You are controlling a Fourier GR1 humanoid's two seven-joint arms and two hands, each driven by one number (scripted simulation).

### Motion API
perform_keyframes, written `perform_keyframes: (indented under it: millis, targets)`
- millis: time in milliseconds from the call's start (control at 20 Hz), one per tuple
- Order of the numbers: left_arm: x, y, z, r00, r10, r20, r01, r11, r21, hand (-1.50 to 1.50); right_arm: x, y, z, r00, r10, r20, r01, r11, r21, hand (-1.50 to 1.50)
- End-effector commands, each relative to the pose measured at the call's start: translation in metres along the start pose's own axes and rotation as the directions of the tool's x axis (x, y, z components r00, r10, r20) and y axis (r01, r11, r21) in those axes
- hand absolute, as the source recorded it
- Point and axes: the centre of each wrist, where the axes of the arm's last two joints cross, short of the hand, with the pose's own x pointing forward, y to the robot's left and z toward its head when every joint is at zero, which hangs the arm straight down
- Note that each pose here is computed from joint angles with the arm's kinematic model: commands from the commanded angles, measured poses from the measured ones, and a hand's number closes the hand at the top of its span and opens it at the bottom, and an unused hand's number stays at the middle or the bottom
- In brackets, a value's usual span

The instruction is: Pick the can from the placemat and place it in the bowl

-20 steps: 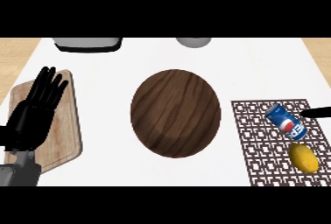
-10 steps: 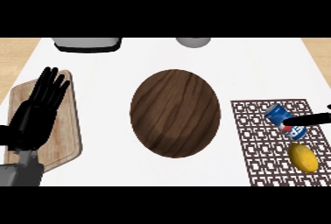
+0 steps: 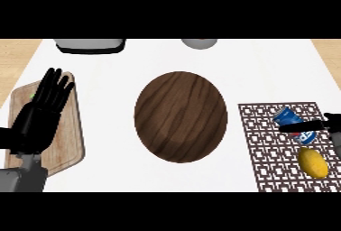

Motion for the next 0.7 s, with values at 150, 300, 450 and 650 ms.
perform_keyframes:
  millis: [150,300,450,650]
  targets:
    - [-0.002,0.001,0.011,1.0,-0.011,-0.004,0.011,1.0,0.003,0.0,0.006,-0.001,-0.002,0.983,-0.017,-0.181,0.021,1.0,0.021,-1.5]
    - [0.001,-0.002,0.0,1.0,-0.005,0.014,0.005,1.0,-0.004,0.0,0.009,0.009,-0.011,0.984,-0.002,-0.18,0.008,0.999,0.035,-1.5]
    - [-0.002,0.0,-0.005,1.0,0.0,0.008,0.0,1.0,0.001,0.0,0.006,0.006,-0.018,0.981,0.023,-0.194,-0.011,0.998,0.062,1.5]
    - [-0.01,0.016,0.004,1.0,-0.008,0.001,0.008,1.0,-0.022,0.0,0.019,0.011,-0.019,0.979,0.162,-0.124,-0.158,0.987,0.041,1.5]
